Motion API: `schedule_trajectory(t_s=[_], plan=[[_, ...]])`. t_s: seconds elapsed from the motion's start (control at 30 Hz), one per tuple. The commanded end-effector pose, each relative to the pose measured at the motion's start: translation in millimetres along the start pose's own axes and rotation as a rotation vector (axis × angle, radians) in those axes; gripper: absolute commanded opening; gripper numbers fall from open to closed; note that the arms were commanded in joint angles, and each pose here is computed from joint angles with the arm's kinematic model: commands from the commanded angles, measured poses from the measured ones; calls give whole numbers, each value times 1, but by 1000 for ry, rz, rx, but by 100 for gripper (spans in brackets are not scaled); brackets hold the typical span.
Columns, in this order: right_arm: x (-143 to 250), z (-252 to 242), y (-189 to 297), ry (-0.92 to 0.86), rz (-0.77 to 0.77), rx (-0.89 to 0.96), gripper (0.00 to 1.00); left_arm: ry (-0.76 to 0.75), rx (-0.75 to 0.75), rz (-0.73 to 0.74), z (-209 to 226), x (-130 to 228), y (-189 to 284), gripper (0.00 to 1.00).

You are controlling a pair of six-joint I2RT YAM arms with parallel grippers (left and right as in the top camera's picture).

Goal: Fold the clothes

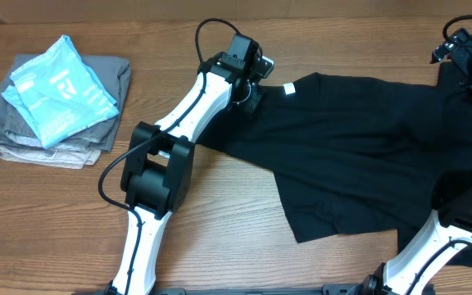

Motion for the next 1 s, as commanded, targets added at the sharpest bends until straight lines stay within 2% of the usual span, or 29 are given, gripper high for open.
schedule_trajectory(t_s=[0.0, 0.33, 0.43, 0.47, 0.6, 0.83, 0.97], plan=[[-2, 1, 4, 5, -21, -2, 100, -30, -6, 18, -1, 2, -10, 31], [-2, 1, 4, 5, -21, -2, 100, -16, -45, 79, 10, 21, -43, 32], [-2, 1, 4, 5, -21, -2, 100, 20, -153, 61, 27, 19, -44, 33], [-2, 1, 4, 5, -21, -2, 100, 86, -266, 41, 45, 16, -40, 33], [-2, 1, 4, 5, -21, -2, 100, 253, -474, 13, 87, 20, -27, 33], [-2, 1, 4, 5, -21, -2, 100, 449, -502, 34, 136, 36, -16, 34], [-2, 1, 4, 5, -21, -2, 100, 503, -407, 42, 151, 39, -14, 36]])
Point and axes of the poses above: each gripper's point midway between its finger pads, its own y axis back along the fingers, its own z axis along the line the jaws close on, x = y × z, the point moved 3 cm from there along y, back along the fingers, and after that the axes turned 7 degrees about y, right-handed, at the moved point
